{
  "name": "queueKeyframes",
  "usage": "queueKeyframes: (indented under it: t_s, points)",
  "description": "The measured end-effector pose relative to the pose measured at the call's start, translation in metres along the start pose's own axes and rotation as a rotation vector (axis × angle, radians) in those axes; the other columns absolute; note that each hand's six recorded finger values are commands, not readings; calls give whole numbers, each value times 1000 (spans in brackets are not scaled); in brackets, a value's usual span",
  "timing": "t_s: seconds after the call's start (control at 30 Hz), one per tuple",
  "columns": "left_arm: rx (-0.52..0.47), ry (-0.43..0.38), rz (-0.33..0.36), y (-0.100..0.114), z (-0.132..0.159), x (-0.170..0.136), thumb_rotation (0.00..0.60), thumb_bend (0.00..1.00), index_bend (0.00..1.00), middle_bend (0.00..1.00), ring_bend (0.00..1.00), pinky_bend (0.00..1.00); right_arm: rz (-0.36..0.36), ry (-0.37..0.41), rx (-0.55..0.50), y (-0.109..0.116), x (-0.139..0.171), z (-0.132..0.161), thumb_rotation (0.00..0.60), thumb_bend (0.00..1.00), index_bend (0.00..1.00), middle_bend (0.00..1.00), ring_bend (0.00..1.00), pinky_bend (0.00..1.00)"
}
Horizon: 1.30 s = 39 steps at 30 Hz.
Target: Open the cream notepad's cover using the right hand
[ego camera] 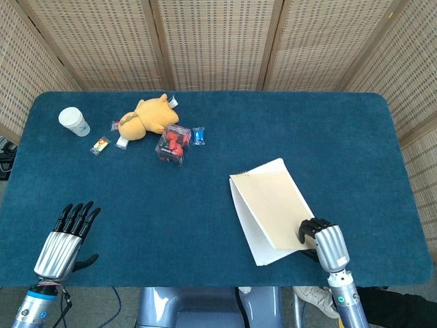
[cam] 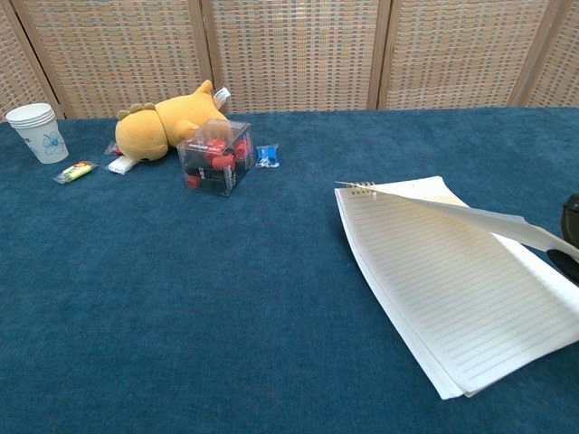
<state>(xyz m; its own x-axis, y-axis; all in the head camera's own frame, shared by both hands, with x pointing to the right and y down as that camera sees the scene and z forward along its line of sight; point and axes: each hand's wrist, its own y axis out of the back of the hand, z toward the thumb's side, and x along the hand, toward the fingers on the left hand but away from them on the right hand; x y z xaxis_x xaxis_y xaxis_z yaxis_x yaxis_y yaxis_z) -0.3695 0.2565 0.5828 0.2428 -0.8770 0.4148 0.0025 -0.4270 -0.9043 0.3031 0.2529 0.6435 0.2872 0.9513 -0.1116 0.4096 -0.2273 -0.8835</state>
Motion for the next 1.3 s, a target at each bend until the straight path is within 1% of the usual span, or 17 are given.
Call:
queueKeyframes:
  t_s: [0.17,0.6,1.3]
  points:
    - [3,-3,1,0,1,0,600,0,0,0,0,0,6,11,13,6,12,-2,600,616,785,741,615,714]
    - [9,-8,-1,-1,3,-1,600,0,0,0,0,0,25,2,41,13,37,-7,600,616,786,741,615,714]
    - [9,-11,5,0,4,-2,600,0,0,0,0,0,21,-23,81,38,70,-18,600,616,786,741,616,714]
